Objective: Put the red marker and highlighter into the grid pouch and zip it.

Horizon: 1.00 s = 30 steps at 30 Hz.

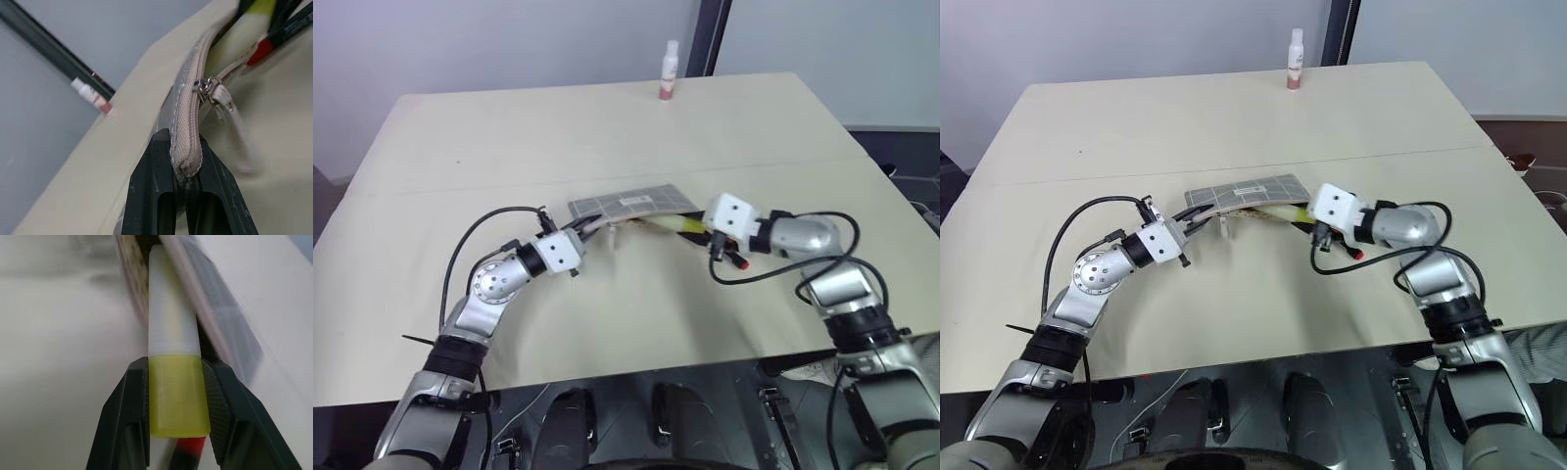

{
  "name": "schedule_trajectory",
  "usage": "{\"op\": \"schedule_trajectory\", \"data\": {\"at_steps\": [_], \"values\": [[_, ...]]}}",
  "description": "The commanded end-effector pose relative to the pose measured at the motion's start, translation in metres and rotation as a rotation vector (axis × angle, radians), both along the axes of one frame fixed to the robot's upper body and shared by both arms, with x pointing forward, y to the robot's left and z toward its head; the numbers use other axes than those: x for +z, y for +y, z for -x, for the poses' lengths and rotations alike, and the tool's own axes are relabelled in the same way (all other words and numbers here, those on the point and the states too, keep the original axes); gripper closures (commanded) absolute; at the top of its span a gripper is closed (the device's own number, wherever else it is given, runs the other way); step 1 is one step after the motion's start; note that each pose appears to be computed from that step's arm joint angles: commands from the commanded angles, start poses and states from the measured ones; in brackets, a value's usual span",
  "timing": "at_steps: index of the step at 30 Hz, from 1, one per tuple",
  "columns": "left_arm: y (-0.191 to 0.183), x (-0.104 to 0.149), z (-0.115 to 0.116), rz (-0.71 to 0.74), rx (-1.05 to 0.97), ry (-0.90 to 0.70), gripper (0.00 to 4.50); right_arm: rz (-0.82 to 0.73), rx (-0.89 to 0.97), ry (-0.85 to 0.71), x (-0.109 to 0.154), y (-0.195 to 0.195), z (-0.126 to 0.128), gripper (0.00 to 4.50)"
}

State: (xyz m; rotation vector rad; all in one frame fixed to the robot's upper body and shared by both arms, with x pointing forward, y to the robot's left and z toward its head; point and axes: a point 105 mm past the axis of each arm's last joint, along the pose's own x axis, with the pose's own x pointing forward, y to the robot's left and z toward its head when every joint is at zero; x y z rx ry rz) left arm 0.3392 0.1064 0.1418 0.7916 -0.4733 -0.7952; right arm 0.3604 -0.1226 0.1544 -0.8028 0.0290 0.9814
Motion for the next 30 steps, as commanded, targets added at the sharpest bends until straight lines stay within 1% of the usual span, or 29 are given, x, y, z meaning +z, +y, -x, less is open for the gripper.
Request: {"op": "schedule_trajectory", "data": {"at_steps": [1,5,7,8,11,13,14,15,18,19,22,25,27,28,30], "values": [[-0.011,0.012,0.005,0.008,-0.08,-0.032,4.5,0.032,0.119,-0.065,0.019,0.043,0.0,3.58],[-0.016,0.014,0.009,0.052,-0.133,0.028,4.5,0.122,0.193,-0.146,0.016,0.061,-0.003,3.58],[-0.015,0.018,0.012,0.08,-0.145,0.039,4.5,0.128,0.238,-0.196,0.017,0.069,-0.001,3.58],[-0.013,0.019,0.012,0.085,-0.14,0.047,4.5,0.141,0.244,-0.235,0.018,0.07,-0.002,3.58],[-0.005,0.019,0.01,0.092,-0.107,0.061,4.5,0.13,0.23,-0.248,0.017,0.063,-0.005,3.58],[0.005,0.018,0.006,0.141,-0.057,0.085,4.5,0.023,0.204,-0.215,0.025,0.057,-0.003,2.54],[0.01,0.018,0.005,0.169,-0.035,0.098,4.5,-0.006,0.205,-0.211,0.028,0.054,0.0,2.2],[0.014,0.017,0.003,0.197,-0.013,0.114,4.5,-0.039,0.202,-0.198,0.03,0.05,0.003,1.75],[0.02,0.016,0.002,0.249,0.019,0.144,4.5,-0.115,0.202,-0.159,0.032,0.04,0.017,0.13],[0.023,0.015,0.002,0.252,0.032,0.146,4.5,-0.137,0.199,-0.143,0.032,0.037,0.023,0.05],[0.029,0.013,0.0,0.238,0.053,0.147,4.5,-0.207,0.161,-0.08,0.031,0.024,0.037,0.05],[0.039,0.01,-0.002,0.216,0.088,0.145,4.5,-0.356,0.096,0.03,0.035,0.002,0.057,0.05],[0.045,0.008,-0.002,0.209,0.104,0.146,4.5,-0.408,0.009,0.07,0.03,-0.015,0.067,0.05],[0.047,0.007,-0.002,0.209,0.109,0.148,4.5,-0.401,-0.029,0.073,0.026,-0.022,0.069,0.05],[0.048,0.004,-0.002,0.188,0.109,0.147,4.5,-0.393,-0.245,0.055,0.011,-0.05,0.06,0.05]]}}
